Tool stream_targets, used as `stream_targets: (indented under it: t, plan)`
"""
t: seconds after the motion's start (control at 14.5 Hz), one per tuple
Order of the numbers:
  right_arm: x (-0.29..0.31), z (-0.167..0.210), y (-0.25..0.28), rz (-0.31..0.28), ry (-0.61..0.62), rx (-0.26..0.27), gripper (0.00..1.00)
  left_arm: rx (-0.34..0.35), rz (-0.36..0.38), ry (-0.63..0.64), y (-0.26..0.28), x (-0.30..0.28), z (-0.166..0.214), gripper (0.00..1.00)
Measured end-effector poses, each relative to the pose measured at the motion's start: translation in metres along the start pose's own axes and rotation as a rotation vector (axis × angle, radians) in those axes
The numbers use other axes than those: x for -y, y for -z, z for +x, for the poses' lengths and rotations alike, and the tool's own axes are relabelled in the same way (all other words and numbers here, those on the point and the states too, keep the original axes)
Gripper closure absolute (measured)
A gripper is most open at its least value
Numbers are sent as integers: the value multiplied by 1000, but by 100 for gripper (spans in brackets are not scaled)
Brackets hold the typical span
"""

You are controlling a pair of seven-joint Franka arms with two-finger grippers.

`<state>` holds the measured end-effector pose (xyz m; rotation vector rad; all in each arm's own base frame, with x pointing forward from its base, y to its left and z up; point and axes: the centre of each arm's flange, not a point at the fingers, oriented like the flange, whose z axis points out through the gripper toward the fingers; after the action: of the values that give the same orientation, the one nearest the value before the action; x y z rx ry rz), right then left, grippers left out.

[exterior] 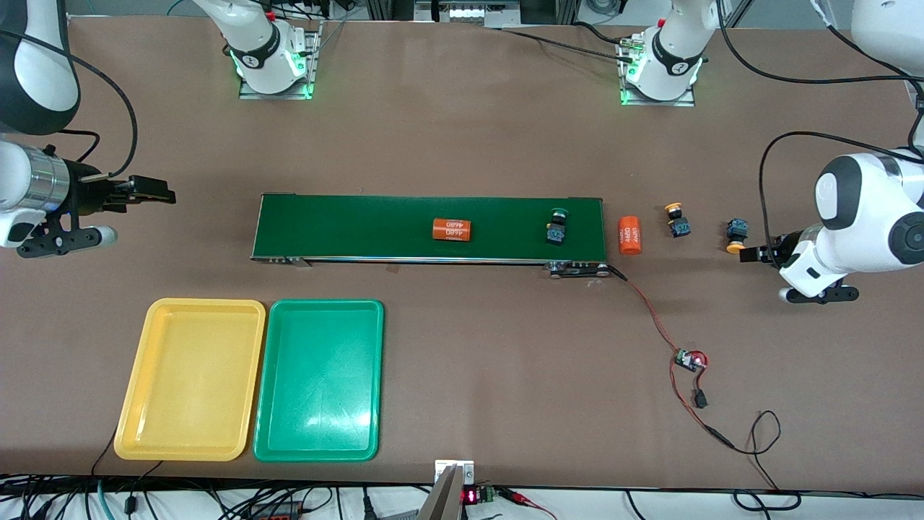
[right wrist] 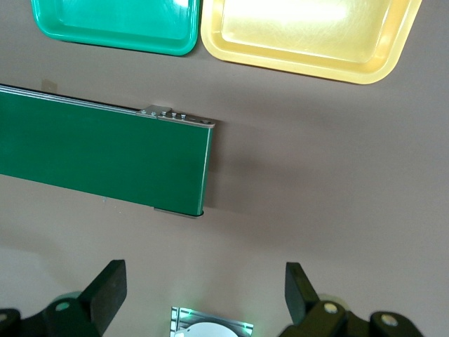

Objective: Sort buttons by color to trays
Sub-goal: 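Grasp a second green-capped button with the left gripper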

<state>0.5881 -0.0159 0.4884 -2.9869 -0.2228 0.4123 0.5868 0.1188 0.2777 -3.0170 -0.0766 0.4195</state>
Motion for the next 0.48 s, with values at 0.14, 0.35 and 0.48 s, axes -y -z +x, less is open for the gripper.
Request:
stream_targets:
  t: [0.14,0.35,0.48]
  plan:
    - [0,-1,0,0,0,0,0,16,8,-8,-11,23,-2,0]
    - [-1,-1,-2,1,-3,4,0,-3,-13,-60,-36,62,-3,0]
    - [-2,-1,-5,3,-4,10,0,-9,-29,-86,-59,83,-4,0]
